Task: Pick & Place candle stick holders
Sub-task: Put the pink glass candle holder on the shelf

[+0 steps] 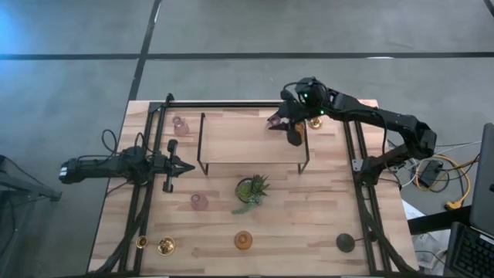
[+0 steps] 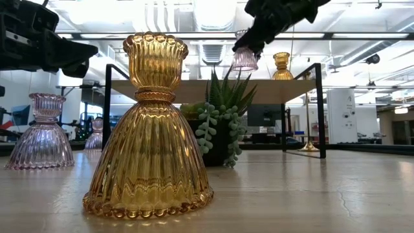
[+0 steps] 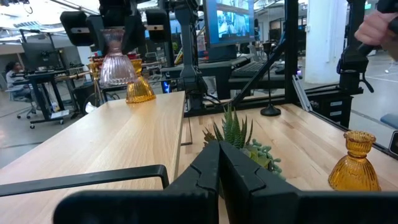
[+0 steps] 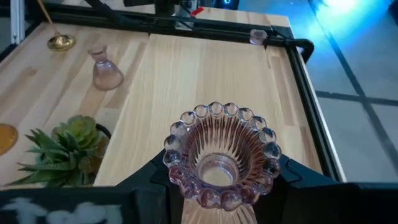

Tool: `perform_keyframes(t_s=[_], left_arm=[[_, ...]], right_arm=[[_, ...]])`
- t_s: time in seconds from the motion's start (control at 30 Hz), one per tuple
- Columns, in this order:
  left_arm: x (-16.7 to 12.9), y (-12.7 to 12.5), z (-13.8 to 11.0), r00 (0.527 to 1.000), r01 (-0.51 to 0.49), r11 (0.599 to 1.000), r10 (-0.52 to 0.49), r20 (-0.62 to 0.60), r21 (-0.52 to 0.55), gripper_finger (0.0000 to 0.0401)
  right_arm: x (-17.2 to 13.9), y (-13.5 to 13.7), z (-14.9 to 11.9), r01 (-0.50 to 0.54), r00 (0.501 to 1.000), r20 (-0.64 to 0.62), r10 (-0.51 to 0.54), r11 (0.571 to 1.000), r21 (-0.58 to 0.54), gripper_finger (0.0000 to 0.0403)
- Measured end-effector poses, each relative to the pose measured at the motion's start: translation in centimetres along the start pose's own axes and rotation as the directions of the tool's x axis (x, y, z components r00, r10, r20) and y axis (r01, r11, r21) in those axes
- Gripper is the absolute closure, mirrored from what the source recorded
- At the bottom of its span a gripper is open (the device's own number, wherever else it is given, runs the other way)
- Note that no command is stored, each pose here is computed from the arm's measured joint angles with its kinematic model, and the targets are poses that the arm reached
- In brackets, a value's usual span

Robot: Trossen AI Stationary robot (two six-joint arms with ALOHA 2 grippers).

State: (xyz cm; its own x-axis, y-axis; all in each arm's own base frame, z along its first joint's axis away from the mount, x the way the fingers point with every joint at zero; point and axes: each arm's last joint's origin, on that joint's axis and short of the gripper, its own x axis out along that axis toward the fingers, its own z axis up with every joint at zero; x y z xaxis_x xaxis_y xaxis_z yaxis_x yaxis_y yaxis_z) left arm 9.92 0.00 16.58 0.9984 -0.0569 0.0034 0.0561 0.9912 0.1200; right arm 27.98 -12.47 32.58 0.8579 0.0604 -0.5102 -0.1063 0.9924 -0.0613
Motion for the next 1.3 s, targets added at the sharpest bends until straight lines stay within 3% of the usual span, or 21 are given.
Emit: perform_keyframes(t_s=[0.2, 0.57, 1.3], left_arm=[[0.0, 0.0, 0.0, 1.000, 0.000, 1.000, 0.000, 0.000, 0.000, 0.0389], [0.0, 0.0, 0.0, 1.000, 0.000, 1.000, 0.000, 0.000, 0.000, 0.0389], [0.0, 0.0, 0.0, 1.000, 0.000, 1.000, 0.000, 0.000, 0.000, 0.0389]], right_arm=[[0.7, -0.2, -0.3, -0.014, 1.000, -0.016, 0.013, 0.999, -0.052, 0.0281], [2.7, -1.7, -2.2, -0.055, 0.995, -0.079, 0.057, 0.998, 0.038, 0.0281], [2.6, -1.6, -2.9, -0.068, 0.988, -0.134, 0.081, 0.992, 0.102, 0.0281]])
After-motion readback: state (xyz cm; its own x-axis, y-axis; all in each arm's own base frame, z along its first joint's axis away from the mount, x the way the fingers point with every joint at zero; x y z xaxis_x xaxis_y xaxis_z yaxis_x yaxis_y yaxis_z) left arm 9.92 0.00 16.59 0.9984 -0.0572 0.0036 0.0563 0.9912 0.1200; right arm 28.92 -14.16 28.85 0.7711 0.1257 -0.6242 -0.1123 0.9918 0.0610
